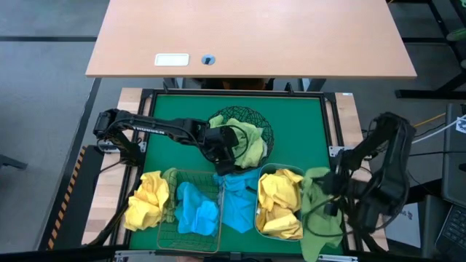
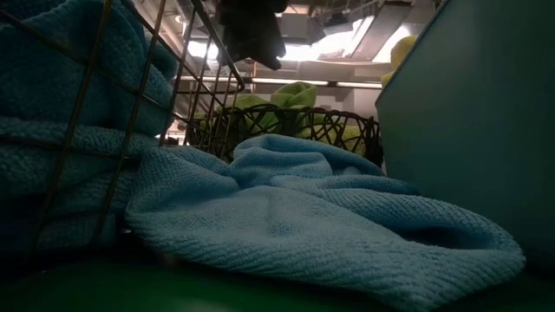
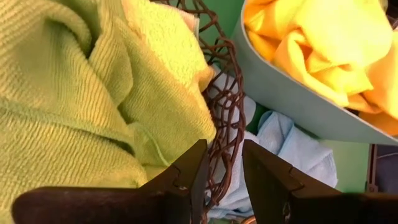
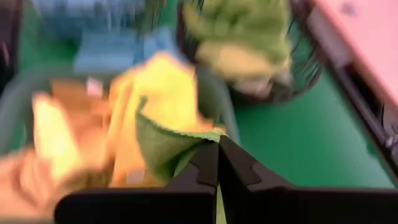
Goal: Sort microfiber towel by color & place in baskets
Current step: Put the green microfiber cloth into the round wire basket
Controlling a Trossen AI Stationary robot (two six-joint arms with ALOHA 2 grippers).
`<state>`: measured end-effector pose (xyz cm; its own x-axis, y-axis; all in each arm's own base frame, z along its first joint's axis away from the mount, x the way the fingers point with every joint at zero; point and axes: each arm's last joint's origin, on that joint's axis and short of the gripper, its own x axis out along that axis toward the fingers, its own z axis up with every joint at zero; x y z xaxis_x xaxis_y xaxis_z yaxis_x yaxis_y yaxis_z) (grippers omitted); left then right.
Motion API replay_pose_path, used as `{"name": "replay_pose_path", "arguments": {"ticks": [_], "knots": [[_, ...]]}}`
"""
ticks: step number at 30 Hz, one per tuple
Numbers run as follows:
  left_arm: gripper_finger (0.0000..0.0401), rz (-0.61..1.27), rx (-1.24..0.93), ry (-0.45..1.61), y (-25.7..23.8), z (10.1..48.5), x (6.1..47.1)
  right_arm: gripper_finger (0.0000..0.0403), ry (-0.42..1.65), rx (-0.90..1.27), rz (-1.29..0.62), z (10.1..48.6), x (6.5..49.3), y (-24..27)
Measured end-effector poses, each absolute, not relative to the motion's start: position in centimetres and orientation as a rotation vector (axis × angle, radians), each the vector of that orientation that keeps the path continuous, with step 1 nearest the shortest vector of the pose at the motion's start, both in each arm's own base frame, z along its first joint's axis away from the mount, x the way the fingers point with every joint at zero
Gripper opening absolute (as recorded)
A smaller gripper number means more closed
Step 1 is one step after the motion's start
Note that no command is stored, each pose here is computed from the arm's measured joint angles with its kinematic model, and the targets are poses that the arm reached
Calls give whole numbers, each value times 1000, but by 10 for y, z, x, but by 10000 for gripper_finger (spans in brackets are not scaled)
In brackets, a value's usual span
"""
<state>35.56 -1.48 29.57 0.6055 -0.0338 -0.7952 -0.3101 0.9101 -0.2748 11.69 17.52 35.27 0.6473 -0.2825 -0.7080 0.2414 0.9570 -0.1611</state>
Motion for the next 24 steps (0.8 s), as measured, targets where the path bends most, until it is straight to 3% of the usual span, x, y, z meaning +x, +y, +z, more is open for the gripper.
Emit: {"name": "replay_pose_path", "arguments": {"ticks": [12, 24], "knots": [[96, 152, -415, 856, -15, 299, 360, 0, 316, -22, -348, 422, 94, 118], [96, 148, -417, 835, -15, 301, 362, 0, 78, -139, -452, 487, 75, 78]]}}
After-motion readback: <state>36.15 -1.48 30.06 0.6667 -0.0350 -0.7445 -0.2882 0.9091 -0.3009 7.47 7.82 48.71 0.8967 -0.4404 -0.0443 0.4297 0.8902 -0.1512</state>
